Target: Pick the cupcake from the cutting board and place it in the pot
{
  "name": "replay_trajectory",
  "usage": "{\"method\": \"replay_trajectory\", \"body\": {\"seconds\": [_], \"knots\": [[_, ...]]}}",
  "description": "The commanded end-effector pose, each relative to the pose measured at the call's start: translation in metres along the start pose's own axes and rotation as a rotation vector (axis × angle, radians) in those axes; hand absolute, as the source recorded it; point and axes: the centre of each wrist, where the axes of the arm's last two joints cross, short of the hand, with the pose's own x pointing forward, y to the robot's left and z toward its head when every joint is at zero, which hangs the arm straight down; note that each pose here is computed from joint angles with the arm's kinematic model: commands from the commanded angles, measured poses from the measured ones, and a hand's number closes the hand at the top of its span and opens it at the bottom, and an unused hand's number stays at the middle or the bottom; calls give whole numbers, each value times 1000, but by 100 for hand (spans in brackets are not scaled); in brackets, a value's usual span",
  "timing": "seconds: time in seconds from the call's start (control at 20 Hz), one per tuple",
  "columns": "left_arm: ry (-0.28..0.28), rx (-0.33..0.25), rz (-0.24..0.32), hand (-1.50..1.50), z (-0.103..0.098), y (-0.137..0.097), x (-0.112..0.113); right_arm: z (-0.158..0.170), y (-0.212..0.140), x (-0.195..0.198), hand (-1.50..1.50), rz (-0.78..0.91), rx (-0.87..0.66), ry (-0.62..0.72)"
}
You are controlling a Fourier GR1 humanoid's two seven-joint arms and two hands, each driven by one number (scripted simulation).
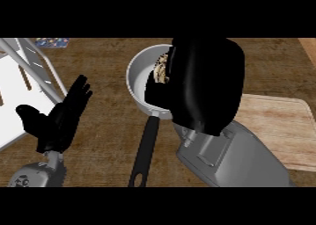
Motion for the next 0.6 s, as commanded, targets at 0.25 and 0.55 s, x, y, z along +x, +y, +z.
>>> {"method": "replay_trajectory", "body": {"seconds": [0.25, 0.55], "knots": [[-13, -3, -4, 0, -2, -9, 2, -28, 34, -14, -150, -110, 177, 371], [-9, -8, -1, 0, -8, -5, 7, -30, 45, -29, -150, -314, 255, 419]]}}
